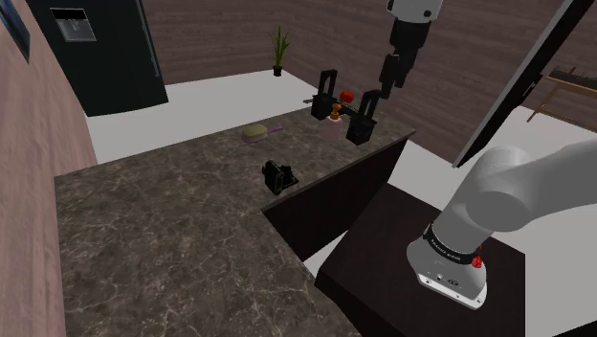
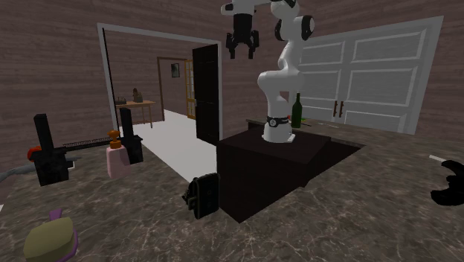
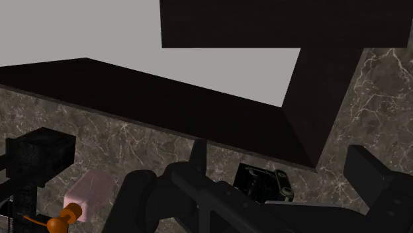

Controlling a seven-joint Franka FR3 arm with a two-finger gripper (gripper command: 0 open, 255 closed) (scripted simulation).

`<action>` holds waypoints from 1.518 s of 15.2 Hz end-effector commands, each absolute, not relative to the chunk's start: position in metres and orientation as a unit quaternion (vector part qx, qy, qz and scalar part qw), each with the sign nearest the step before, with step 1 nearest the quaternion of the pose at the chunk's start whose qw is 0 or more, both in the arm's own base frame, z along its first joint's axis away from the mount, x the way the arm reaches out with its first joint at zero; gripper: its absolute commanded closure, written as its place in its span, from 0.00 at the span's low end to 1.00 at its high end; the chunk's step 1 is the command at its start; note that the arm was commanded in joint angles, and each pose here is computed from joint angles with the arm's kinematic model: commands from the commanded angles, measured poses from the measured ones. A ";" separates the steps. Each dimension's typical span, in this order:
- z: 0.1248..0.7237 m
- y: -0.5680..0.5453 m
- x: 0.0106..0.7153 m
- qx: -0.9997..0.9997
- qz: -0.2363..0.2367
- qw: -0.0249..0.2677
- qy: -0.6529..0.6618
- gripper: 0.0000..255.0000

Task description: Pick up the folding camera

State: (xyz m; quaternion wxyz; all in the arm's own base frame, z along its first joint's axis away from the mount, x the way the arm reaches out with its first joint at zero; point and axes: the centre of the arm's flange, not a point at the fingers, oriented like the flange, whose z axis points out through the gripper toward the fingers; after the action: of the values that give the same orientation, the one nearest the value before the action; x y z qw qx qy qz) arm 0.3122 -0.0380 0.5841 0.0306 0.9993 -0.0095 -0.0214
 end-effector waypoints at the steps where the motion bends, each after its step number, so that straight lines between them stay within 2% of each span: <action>1: 0.584 -0.038 0.312 0.999 -0.021 0.031 -0.010 0.00; 23: 0.339 -0.032 0.457 0.999 0.015 0.028 0.023 0.00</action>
State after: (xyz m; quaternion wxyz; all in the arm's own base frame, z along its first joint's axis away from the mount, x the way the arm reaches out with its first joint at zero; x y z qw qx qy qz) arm 0.4498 -0.0353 0.3531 0.0279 0.9993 0.0214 0.0118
